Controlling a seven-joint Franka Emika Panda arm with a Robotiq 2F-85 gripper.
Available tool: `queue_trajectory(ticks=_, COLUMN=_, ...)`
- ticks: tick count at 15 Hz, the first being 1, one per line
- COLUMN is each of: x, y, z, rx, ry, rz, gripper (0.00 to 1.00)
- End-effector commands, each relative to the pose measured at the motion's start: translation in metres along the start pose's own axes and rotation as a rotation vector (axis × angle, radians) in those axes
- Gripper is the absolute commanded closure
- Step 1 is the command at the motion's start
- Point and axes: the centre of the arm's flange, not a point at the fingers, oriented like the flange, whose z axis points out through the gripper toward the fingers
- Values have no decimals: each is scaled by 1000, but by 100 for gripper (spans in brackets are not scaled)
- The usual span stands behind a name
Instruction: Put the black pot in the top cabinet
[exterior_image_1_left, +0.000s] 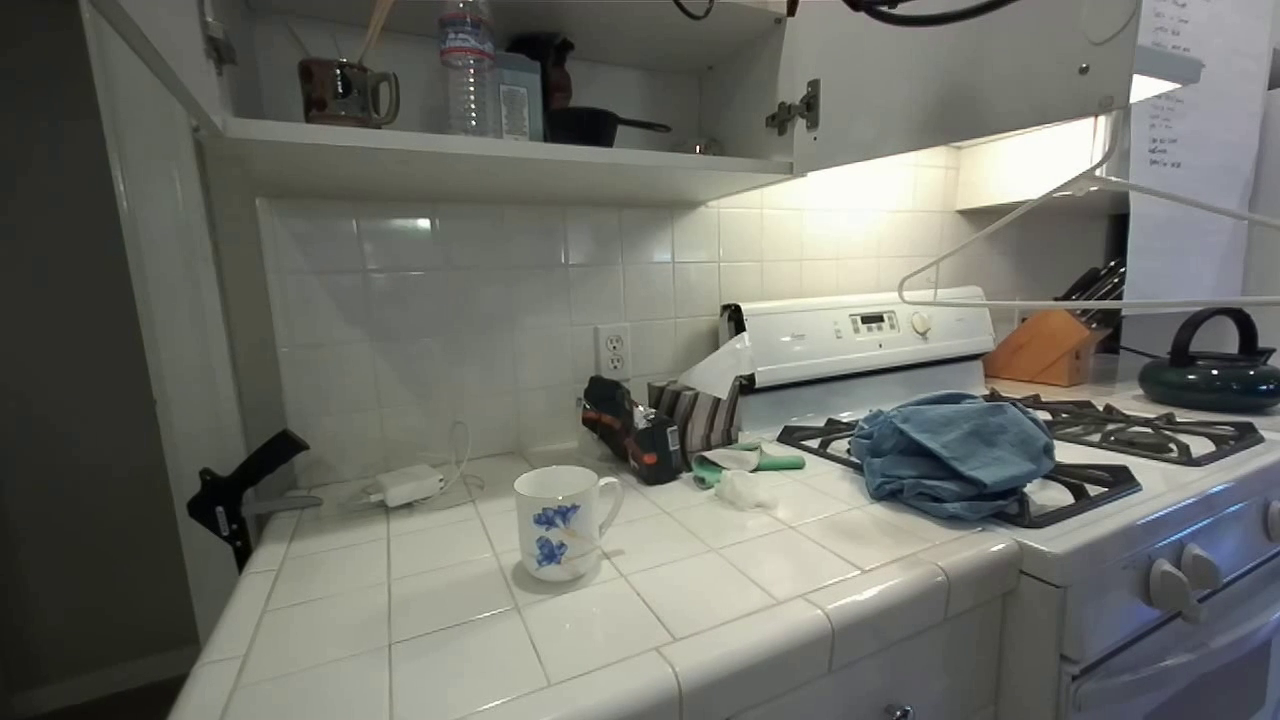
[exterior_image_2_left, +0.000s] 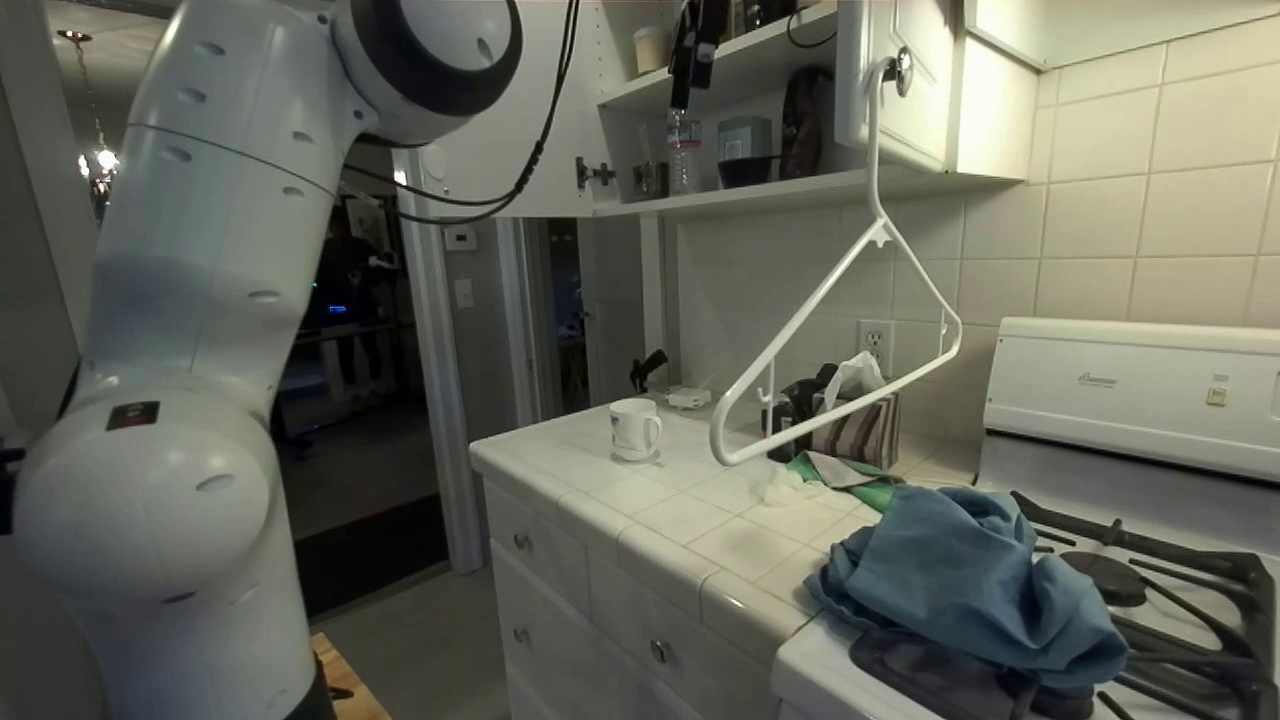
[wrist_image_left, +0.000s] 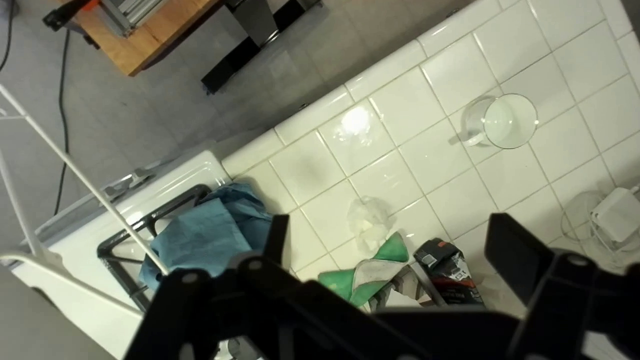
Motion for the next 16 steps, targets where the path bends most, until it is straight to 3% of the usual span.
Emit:
queue_trajectory(ticks=1, x=-38, y=-24, z=49, rx=-112, ry=19, rz=-167, gripper=0)
queue_trajectory(ticks=6, x=-85, y=-35, z=74, rx=-199, ry=-28, rz=-441, gripper=0)
queue_trajectory(ticks=13, x=-98, y=-10, z=92, rx=-277, ry=-131, rz=-816, gripper=0)
queue_trajectory(ticks=16, x=-113, y=-4, z=102, rx=-332, ry=-162, rz=-884, gripper=0)
